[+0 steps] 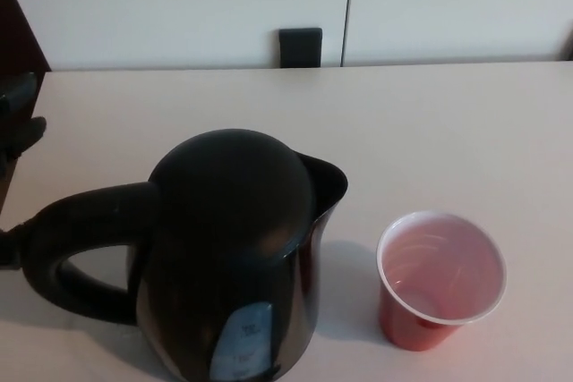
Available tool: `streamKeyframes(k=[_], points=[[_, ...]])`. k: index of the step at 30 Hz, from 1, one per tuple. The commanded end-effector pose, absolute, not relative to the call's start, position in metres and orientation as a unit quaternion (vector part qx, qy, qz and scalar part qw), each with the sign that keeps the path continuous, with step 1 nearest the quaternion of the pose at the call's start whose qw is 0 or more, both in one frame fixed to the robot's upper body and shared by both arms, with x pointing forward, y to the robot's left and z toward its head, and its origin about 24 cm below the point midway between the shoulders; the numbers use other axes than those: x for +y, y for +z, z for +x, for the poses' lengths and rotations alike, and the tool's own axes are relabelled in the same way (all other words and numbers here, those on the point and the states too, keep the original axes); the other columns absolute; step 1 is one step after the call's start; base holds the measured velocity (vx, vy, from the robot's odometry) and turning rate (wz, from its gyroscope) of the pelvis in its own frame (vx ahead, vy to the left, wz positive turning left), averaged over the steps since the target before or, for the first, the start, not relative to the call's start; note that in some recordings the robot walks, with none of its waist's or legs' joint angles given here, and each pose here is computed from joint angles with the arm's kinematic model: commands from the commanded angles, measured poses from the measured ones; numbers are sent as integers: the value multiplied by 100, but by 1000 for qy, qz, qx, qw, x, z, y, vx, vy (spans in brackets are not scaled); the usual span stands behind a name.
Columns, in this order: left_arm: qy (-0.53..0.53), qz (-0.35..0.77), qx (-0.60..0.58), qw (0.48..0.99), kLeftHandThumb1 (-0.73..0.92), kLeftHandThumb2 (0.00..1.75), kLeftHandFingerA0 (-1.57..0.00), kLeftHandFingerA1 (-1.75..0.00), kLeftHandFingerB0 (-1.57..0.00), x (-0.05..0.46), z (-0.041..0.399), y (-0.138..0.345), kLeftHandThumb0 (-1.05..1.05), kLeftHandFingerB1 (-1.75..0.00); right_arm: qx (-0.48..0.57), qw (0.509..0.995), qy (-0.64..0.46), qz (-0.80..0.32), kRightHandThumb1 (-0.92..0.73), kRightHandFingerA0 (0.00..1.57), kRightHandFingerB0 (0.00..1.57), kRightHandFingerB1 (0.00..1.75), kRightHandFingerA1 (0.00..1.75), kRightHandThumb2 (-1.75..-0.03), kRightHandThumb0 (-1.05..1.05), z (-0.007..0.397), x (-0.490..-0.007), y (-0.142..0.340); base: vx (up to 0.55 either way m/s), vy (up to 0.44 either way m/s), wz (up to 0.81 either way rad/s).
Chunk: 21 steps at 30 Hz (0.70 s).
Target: The robot walk towards a table in front and uses its left hand to pick up the pot from the base and pour water to the cup on the right hand side
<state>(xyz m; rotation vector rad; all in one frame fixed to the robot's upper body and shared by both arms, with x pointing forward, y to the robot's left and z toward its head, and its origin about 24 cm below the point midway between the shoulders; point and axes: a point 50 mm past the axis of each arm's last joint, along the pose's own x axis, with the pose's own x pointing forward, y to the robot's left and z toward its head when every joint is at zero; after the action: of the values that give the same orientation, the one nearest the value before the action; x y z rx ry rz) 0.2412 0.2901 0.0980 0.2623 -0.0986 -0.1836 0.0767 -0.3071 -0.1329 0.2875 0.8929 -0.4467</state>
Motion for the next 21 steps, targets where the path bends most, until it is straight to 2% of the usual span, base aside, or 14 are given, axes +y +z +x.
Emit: streamKeyframes(k=[1,8,9,10,11,13,14,18,21], points=[[-83,139,-32,986,35,60,-12,-38,-6,291,244,94,-45,-28,420,869,-219,142,-58,56,58,56,59,-57,-42,77,-312,-131,0,0,0],[-99,140,-20,985,36,58,-13,-37,-8,288,240,89,-46,-27,420,871,-217,134,-58,58,59,55,60,-57,-42,80,-310,-131,0,0,0],[-99,140,-19,985,31,65,-11,-42,-1,289,240,88,-39,-31,422,870,-217,134,-59,58,57,53,60,-57,-42,80,-310,-131,0,0,0],[-97,139,-18,985,31,65,-11,-42,-1,290,240,88,-39,-31,423,869,-218,132,-59,58,57,53,60,-57,-42,80,-310,-131,0,0,0],[-93,140,-15,986,36,58,-12,-36,-8,293,241,88,-45,-29,423,871,-217,125,-57,59,60,54,60,-57,-43,80,-310,-131,0,0,0],[-86,139,-12,986,35,58,-12,-37,-6,298,241,89,-44,-27,420,872,-216,128,-56,58,57,54,61,-57,-43,81,-310,-131,0,0,0],[-76,139,-12,987,24,80,-1,-49,0,302,241,90,-22,-48,420,873,-212,130,-58,57,61,57,60,-57,-43,81,-310,-131,0,0,0],[-42,133,-7,990,34,85,-2,-49,0,322,239,94,-21,-48,420,871,-214,135,-56,56,63,58,58,-56,-43,81,-310,-131,0,0,0],[-11,107,-4,994,39,87,-2,-49,0,342,238,96,-19,-48,418,873,-212,133,-57,56,59,57,60,-56,-44,82,-310,-130,0,0,0]])
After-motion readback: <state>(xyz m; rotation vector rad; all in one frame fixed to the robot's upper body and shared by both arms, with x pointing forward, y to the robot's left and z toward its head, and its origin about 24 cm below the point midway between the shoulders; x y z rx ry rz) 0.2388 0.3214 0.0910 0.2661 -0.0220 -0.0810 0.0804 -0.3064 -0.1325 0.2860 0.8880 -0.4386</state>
